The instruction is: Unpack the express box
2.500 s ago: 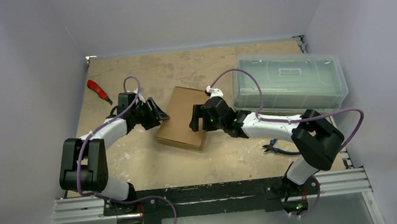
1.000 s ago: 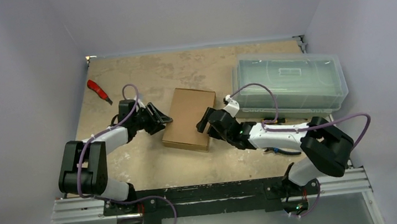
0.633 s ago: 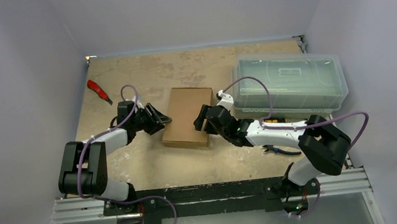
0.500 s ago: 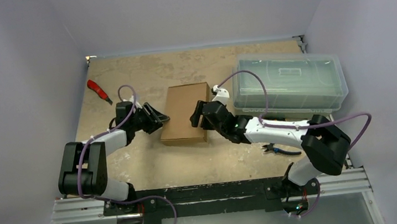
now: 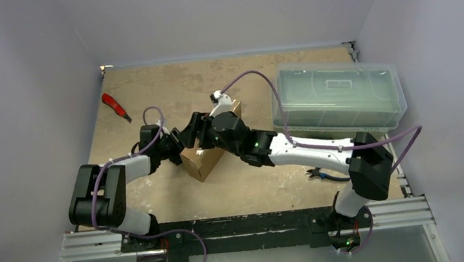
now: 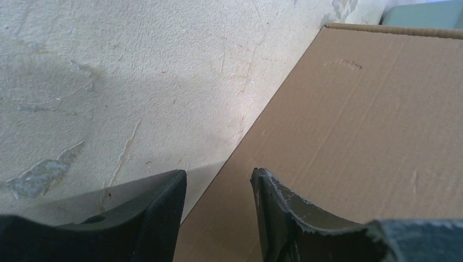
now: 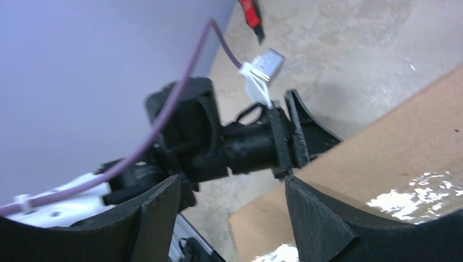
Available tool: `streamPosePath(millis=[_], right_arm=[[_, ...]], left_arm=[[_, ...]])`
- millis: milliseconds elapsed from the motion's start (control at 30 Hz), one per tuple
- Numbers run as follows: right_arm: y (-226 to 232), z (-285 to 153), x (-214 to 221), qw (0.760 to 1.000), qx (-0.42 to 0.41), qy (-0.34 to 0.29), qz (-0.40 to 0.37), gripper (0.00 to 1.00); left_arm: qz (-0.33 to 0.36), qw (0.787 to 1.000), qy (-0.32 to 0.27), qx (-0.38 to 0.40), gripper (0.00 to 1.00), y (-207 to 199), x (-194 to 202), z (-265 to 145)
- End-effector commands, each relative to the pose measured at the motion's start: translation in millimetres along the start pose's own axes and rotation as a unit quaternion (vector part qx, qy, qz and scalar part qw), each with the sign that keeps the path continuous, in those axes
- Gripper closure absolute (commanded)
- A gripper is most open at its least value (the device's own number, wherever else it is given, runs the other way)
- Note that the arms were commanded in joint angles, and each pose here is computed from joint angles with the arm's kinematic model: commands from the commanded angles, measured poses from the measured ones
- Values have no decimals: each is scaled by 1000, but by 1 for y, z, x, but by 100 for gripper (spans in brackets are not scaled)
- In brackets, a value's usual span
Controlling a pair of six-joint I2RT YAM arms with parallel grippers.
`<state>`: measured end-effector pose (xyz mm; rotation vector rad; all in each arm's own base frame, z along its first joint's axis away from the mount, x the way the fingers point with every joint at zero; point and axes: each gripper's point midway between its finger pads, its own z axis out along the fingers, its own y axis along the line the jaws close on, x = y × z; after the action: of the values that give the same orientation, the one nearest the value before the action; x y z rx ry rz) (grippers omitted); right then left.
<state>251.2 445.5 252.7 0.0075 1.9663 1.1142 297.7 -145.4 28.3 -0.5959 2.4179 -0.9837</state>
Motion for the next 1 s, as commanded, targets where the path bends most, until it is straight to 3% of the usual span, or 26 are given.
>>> streamPosePath(millis=[0,167,300,533,700,833,967], right_arm=[[-1,1,-6,1000,10,9,-14,26],[13,-11,-26,996,1,5,-90,22],[32,-21,-45,987,-11,17,-159,10],[53,-57,-88,977,-8,-6,-211,4],[27,-90,-95,976,10,-38,-216,1],[-13,-122,-116,968,81,-98,-216,1],[-45,-161,-138,949,142,-142,-242,1]], left_arm=[[2,997,31,-73,50,32,20,-7],[13,997,27,-73,45,23,13,-13],[35,997,17,-70,36,9,-4,-21],[95,988,-74,-94,12,-26,-89,-73],[118,955,-202,-181,5,-43,-181,-130],[105,924,-300,-214,1,-46,-229,-145],[88,897,-341,-267,1,-24,-260,-140]])
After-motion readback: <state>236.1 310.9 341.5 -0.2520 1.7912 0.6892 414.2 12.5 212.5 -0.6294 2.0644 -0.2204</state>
